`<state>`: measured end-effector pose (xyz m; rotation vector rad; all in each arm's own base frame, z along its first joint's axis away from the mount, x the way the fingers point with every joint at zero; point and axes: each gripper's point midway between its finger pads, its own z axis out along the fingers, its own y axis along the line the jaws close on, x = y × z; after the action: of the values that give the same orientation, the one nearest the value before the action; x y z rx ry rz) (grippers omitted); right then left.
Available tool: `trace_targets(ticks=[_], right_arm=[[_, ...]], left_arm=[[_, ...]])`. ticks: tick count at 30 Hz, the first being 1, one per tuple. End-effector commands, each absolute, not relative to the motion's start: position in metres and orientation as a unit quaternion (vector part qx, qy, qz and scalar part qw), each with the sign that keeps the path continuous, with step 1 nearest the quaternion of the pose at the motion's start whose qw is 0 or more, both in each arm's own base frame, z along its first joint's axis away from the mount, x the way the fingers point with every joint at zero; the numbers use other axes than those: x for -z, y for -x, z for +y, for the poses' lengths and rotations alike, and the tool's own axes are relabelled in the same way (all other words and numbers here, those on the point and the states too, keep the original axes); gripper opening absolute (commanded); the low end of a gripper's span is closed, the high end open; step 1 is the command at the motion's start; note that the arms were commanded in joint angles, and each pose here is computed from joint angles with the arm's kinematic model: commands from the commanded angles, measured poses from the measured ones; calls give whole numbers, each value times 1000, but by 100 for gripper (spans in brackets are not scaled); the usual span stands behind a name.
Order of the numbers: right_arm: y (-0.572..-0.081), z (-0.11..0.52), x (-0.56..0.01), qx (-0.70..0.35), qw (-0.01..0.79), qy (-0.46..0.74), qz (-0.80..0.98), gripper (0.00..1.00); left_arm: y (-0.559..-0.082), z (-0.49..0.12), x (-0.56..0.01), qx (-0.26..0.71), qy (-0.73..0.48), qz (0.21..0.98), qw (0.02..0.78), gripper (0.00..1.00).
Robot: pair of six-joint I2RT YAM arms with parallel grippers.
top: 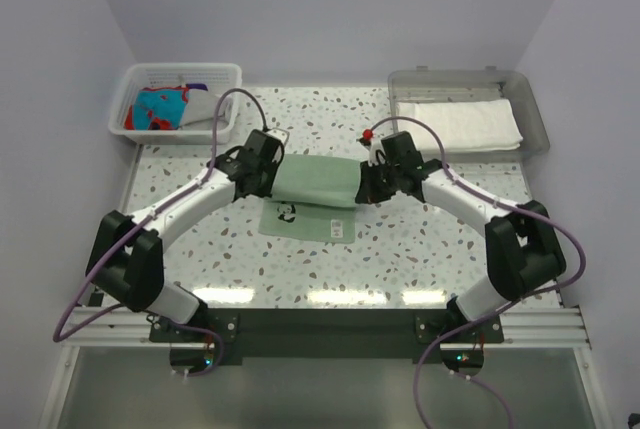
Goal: Fold and stack the towels
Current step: Fold the towel
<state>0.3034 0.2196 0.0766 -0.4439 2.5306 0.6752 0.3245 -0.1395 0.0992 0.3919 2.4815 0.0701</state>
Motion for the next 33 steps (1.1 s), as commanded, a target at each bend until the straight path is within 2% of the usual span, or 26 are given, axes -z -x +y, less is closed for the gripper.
trace_targets(ticks=[1,7,22,26,27,28,29,30,31,32,33], right_arm=[[-298,210,-94,-233,250,146,928,0],[-284,209,-88,-235,234,140,933,0],[-261,212,-26,-225,165,131,951,0],[-253,216,-16,-227,146,145,952,0],[-251,217,-17,-227,145,150,951,0],[-248,215,-17,-225,142,155,951,3],[-245,216,-19,-228,140,162,950,15],[-244,217,-27,-233,146,168,947,23],[-238,214,-30,-231,139,177,946,30],[-234,219,-38,-242,139,189,942,41],[-232,220,-45,-247,141,197,938,46]], left_arm=[[-327,-122,-128,-62,-140,931,332,0],[-320,-119,-124,-66,-141,932,326,0],[-281,-126,-50,-34,-149,958,244,2],[-274,-127,-40,-33,-151,961,229,12],[-271,-127,-40,-34,-152,961,228,23],[-271,-128,-43,-29,-148,961,233,28],[-268,-128,-45,-25,-147,961,235,34],[-267,-128,-54,-18,-145,959,243,45],[-264,-131,-59,-6,-142,959,246,50],[-261,-134,-65,5,-142,958,251,58],[-260,-136,-72,17,-139,956,259,64]])
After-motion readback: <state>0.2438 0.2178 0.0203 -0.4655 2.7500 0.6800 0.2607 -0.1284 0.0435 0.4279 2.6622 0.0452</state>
